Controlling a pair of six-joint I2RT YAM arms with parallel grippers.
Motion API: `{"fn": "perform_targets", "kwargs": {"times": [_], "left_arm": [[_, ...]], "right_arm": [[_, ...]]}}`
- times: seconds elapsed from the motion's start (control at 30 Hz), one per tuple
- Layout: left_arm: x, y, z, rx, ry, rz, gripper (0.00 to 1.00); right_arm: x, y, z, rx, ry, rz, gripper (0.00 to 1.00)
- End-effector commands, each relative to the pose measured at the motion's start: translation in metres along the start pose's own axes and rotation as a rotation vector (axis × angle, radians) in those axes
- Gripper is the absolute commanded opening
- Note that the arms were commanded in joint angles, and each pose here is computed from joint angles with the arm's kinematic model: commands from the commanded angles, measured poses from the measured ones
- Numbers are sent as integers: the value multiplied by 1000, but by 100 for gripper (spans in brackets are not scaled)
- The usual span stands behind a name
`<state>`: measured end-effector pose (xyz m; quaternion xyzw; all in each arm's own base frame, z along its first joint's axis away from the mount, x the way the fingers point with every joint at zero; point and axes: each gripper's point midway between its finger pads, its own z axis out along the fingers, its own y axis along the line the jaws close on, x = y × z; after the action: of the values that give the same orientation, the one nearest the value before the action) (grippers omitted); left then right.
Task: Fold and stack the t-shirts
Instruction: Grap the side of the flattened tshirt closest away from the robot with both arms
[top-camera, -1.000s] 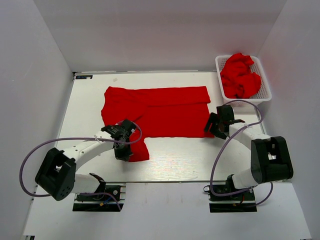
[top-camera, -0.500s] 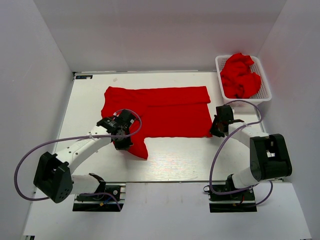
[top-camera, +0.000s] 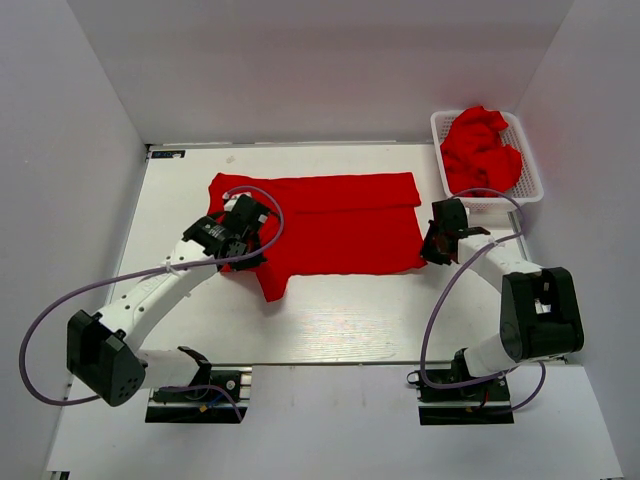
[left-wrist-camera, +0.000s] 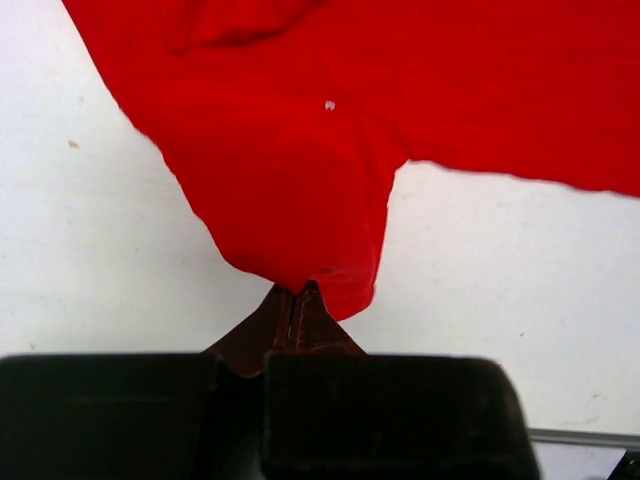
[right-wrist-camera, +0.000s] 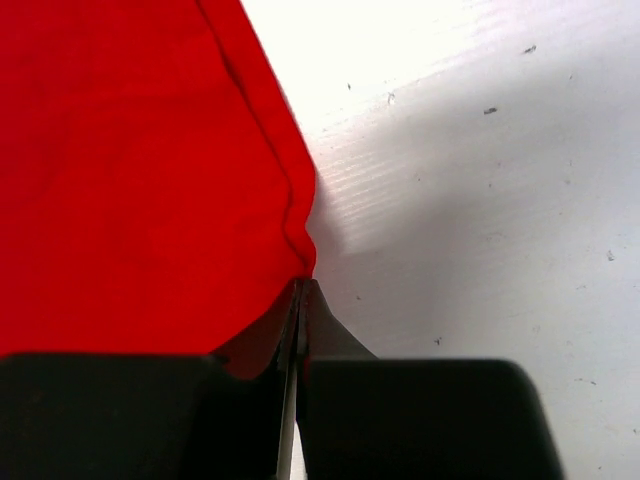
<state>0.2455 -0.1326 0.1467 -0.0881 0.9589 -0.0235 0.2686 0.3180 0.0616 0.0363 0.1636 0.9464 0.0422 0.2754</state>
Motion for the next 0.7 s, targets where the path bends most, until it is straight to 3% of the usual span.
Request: {"fn": "perform_targets", "kwargs": {"times": [0.0,0.3,0.67], "left_arm": [[-31,-1,-14,-9,-106,-5,0],[-74,0,-21,-58,-212,-56,0],[-114,-3,6,-74,-221,-65,0]], "right_arm": [[-21,9,-12,-12,-38,-16,0],[-51,20,-23,-29,-99,-25,0],[-89,31,-29,-17,-157,-36,0]]}}
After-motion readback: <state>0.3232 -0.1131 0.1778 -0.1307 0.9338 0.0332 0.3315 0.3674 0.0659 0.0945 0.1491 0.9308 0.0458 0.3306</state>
